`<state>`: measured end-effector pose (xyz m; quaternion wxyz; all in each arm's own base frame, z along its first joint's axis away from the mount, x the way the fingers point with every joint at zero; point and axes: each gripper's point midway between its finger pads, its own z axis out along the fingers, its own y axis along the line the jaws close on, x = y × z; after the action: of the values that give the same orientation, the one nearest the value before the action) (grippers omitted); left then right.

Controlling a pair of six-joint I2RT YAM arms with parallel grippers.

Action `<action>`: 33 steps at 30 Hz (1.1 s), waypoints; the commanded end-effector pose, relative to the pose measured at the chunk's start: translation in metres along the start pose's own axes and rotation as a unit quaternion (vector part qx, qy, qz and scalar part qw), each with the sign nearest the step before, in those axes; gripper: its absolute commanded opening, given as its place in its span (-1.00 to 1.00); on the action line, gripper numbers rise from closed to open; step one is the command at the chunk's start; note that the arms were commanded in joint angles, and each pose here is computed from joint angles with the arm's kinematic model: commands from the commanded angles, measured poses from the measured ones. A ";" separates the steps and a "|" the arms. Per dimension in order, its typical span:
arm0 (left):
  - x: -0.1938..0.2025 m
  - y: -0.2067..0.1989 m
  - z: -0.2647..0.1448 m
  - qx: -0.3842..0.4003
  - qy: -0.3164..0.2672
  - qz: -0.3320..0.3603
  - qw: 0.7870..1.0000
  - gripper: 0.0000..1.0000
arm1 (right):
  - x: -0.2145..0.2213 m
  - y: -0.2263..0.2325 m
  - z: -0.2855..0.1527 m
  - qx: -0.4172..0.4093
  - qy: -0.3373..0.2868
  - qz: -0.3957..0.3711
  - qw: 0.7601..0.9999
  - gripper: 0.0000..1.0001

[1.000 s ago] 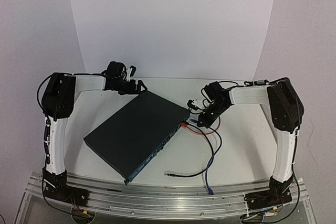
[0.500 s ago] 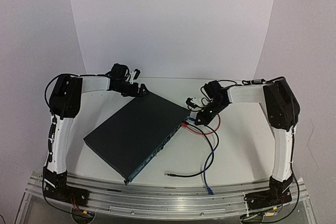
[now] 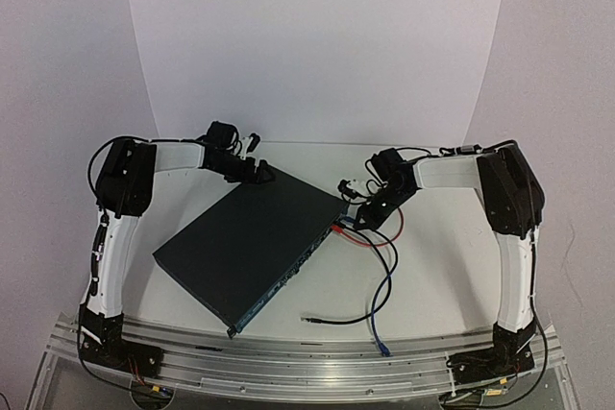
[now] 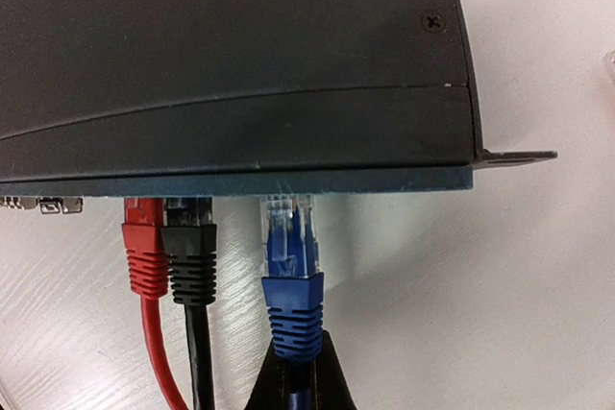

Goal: Insert the plug into the switch port

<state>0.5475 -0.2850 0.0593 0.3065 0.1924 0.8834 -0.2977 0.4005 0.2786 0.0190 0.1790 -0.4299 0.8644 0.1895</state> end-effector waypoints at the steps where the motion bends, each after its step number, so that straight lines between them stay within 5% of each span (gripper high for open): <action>1: -0.006 -0.008 0.003 0.035 0.000 0.017 0.999 0.99 | -0.015 -0.001 -0.001 -0.009 -0.018 -0.003 1.000 -1.00; 33: 0.009 -0.022 0.009 0.093 0.026 0.015 0.995 0.99 | -0.030 -0.016 -0.005 0.028 -0.038 0.041 0.998 -1.00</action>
<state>0.5424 -0.2892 0.0497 0.2821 0.2207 0.8691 -0.3413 0.4059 0.2774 0.0186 0.1707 -0.3987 0.8820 0.1844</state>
